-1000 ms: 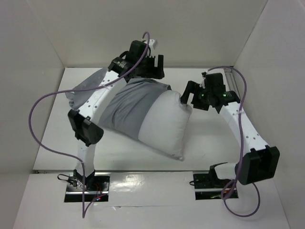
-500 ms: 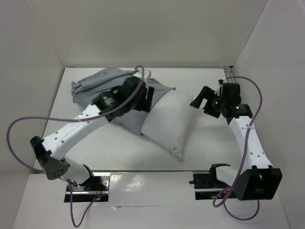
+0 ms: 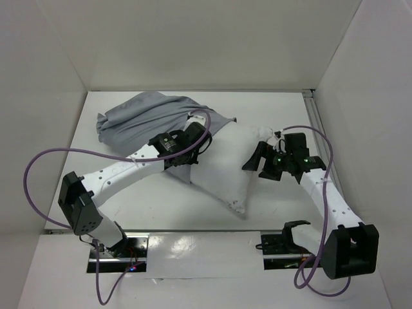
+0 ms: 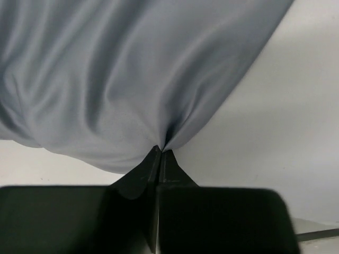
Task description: Put the pillow into the pillowcase
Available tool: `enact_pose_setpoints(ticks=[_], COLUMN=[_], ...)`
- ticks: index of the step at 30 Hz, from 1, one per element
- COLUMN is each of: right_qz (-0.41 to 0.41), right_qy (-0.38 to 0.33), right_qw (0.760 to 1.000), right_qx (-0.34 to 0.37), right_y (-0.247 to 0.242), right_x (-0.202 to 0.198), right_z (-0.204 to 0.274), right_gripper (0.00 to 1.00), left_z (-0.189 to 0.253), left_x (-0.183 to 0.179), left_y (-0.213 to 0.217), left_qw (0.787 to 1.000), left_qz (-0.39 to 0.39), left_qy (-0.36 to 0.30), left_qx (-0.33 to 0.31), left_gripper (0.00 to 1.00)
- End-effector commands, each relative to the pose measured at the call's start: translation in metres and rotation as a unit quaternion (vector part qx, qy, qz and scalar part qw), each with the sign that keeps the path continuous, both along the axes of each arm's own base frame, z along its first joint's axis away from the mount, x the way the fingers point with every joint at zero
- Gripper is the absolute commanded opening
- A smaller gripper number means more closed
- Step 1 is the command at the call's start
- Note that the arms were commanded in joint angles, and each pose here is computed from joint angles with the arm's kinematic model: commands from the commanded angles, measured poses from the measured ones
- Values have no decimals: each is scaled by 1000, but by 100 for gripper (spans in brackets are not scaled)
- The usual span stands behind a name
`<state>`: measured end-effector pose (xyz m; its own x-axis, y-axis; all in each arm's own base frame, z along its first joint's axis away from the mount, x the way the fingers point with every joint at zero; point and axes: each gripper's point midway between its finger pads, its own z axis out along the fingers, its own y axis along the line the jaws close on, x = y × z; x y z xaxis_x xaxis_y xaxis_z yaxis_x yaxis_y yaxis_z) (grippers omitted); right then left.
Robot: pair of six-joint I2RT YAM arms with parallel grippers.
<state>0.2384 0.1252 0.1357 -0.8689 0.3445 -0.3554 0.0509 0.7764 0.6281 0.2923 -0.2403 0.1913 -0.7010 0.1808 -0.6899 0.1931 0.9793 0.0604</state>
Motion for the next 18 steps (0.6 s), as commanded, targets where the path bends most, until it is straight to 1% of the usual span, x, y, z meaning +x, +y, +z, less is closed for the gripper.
enact_pose_setpoints(ticks=[1, 2, 3, 4, 5, 6, 7, 8, 9, 10, 11, 12, 13, 14, 15, 16, 17, 18], right_qz=[24, 36, 40, 61, 69, 78, 83, 101, 107, 119, 128, 126, 119, 118, 111, 110, 110, 107], right_qy=[-45, -37, -56, -56, -72, -127, -138, -132, -139, -183, -200, -234, -240, -248, -262, -227, -211, -187], right_qw=[998, 997, 995, 991, 986, 977, 972, 968, 966, 956, 951, 944, 944, 942, 938, 946, 948, 952], right_qx=[39, 55, 77, 109, 132, 154, 173, 185, 189, 194, 199, 198, 194, 193, 195, 203, 210, 218], right_y=[19, 28, 37, 49, 58, 67, 76, 83, 86, 92, 94, 94, 92, 93, 92, 99, 103, 107], right_x=[14, 13, 22, 22, 27, 45, 54, 63, 72, 87, 89, 94, 94, 91, 89, 78, 72, 68], right_z=[10, 6, 13, 17, 24, 44, 58, 61, 73, 112, 128, 154, 158, 163, 168, 137, 121, 100], right_gripper=[92, 84, 76, 66, 44, 30, 18, 9, 0, 0, 0, 0, 0, 0, 0, 0, 0, 0], left_z=[18, 21, 26, 33, 38, 59, 73, 91, 158, 161, 185, 259, 265, 264, 246, 235, 236, 228], left_x=[8, 4, 2, -6, -8, -15, -20, -25, -46, -48, -60, -84, -83, -64, -61, -51, -33, -19], left_y=[-13, -20, -33, -47, -58, -93, -110, -131, -163, -188, -204, -209, -213, -215, -215, -211, -194, -193], left_qw=[1000, 999, 998, 995, 993, 980, 969, 953, 905, 883, 855, 794, 780, 774, 761, 763, 771, 770], left_qz=[-3, -19, -38, -72, -94, -152, -198, -240, -331, -372, -416, -485, -499, -494, -503, -485, -463, -456], left_qy=[-18, -15, -3, 0, 8, 16, 20, 21, 10, 30, 29, -16, -12, -3, 38, 60, 51, 46], left_qx=[-22, -28, -51, -62, -76, -127, -147, -182, -266, -284, -309, -365, -377, -397, -408, -422, -434, -444], left_gripper=[5, 0, 0, 0, 0, 0, 0, 0, 0, 0, 0, 0, 0, 0, 0, 0, 0, 0])
